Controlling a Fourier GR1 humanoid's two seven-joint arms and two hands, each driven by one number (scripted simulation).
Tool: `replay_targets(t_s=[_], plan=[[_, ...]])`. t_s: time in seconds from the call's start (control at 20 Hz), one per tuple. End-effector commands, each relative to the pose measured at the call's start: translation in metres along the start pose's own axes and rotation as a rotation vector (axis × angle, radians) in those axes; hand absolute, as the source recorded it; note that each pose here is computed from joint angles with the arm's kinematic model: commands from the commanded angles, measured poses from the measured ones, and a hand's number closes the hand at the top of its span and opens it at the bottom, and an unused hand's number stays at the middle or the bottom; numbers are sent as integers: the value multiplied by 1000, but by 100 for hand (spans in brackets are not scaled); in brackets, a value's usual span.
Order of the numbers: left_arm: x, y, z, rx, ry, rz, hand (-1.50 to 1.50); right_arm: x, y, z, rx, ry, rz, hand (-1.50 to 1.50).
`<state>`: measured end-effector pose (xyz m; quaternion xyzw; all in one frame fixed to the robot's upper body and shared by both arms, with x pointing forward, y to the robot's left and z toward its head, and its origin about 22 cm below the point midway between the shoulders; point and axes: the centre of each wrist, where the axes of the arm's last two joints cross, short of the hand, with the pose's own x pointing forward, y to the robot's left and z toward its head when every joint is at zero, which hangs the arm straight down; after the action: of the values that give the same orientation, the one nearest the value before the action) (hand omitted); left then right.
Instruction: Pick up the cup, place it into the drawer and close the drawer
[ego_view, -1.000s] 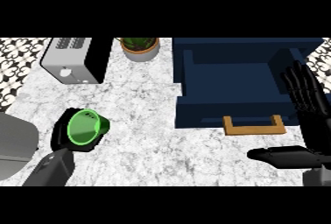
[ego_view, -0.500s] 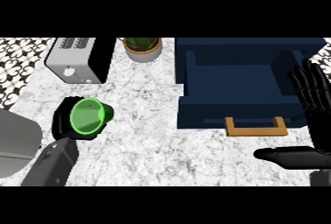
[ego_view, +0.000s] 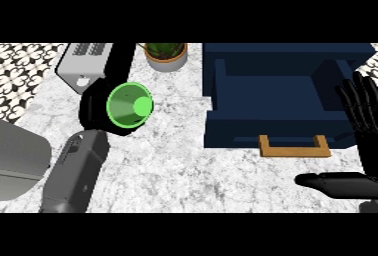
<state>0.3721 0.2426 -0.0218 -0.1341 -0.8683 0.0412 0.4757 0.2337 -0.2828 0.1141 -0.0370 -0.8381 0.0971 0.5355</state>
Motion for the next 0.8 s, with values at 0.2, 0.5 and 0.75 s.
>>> replay_targets(t_s=[0.2, 0.5, 0.75], plan=[[45, -92, -80, -124, -38, 6, 150, -13, -6, -1, -4, 18, -6, -150], [72, -142, -111, -172, -23, -68, 150, -2, -2, 4, 6, 11, -8, -150], [91, -183, -148, -176, 27, -103, 150, -4, 8, 4, -1, 5, -3, -150]])
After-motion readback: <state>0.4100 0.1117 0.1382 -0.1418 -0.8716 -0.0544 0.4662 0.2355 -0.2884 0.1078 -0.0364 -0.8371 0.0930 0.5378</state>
